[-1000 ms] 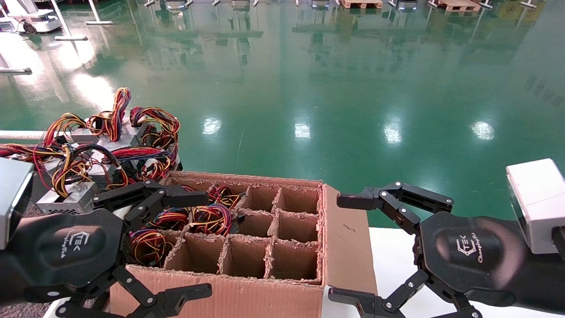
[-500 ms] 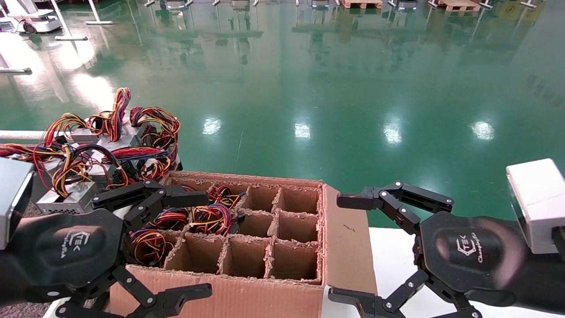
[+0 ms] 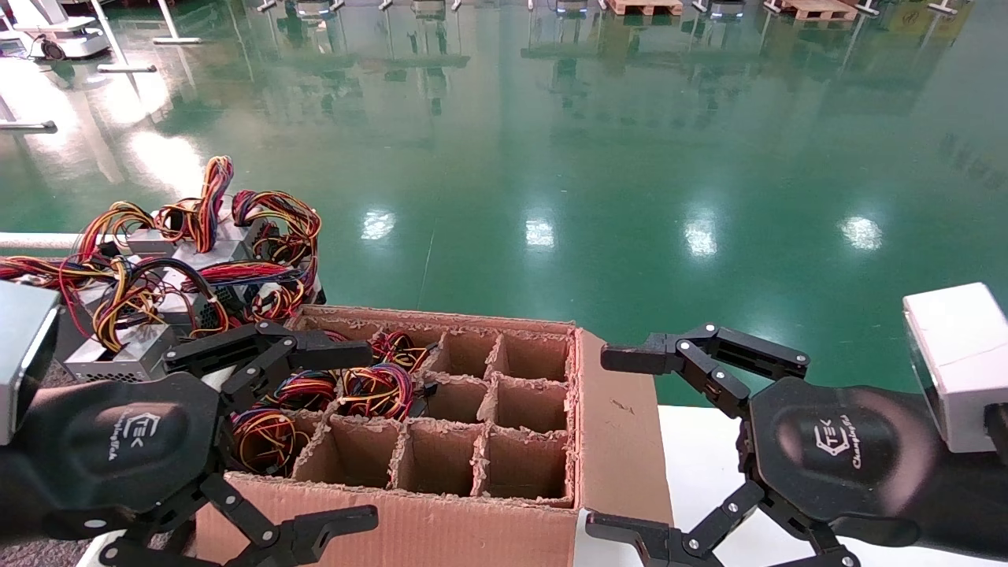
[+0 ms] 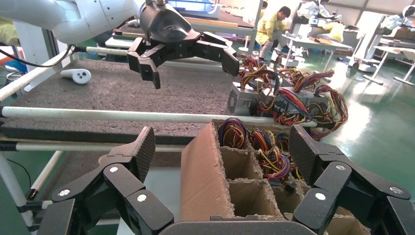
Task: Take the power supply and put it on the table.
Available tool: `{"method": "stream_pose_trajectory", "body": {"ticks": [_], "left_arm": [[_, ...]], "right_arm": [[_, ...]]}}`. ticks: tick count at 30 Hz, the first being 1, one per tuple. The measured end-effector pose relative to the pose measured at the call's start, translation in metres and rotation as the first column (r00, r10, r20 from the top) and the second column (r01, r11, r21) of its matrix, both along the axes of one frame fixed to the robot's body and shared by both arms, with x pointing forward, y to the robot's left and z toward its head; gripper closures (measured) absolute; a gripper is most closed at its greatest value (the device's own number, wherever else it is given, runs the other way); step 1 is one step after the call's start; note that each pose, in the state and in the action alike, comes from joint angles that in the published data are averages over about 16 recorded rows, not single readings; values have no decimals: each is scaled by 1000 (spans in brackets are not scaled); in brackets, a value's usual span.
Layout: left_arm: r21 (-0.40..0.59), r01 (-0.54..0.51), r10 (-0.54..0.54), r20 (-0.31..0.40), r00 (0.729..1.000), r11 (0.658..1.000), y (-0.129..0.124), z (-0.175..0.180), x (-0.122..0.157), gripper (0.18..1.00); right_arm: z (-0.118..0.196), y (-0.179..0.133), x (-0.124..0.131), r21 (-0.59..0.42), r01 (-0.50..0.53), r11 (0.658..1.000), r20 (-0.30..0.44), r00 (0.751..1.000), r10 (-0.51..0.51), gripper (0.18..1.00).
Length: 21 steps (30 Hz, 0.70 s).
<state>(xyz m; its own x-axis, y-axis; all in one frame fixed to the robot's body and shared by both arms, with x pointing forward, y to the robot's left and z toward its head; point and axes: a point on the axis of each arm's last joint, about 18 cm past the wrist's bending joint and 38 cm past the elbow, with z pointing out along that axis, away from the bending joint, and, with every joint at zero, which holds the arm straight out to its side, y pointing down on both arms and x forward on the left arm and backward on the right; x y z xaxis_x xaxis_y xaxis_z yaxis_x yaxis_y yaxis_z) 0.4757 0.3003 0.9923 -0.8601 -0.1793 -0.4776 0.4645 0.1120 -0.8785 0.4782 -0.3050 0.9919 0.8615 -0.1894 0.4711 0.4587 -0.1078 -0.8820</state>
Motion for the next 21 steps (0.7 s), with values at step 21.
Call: {"method": "stream_pose_trajectory", "body": {"ticks": [21], "left_arm": [[0,0,0,0,1000,1000,0,0,0,184]], "right_arm": [[0,0,0,0,0,1000,0,1000,0,178]]}}
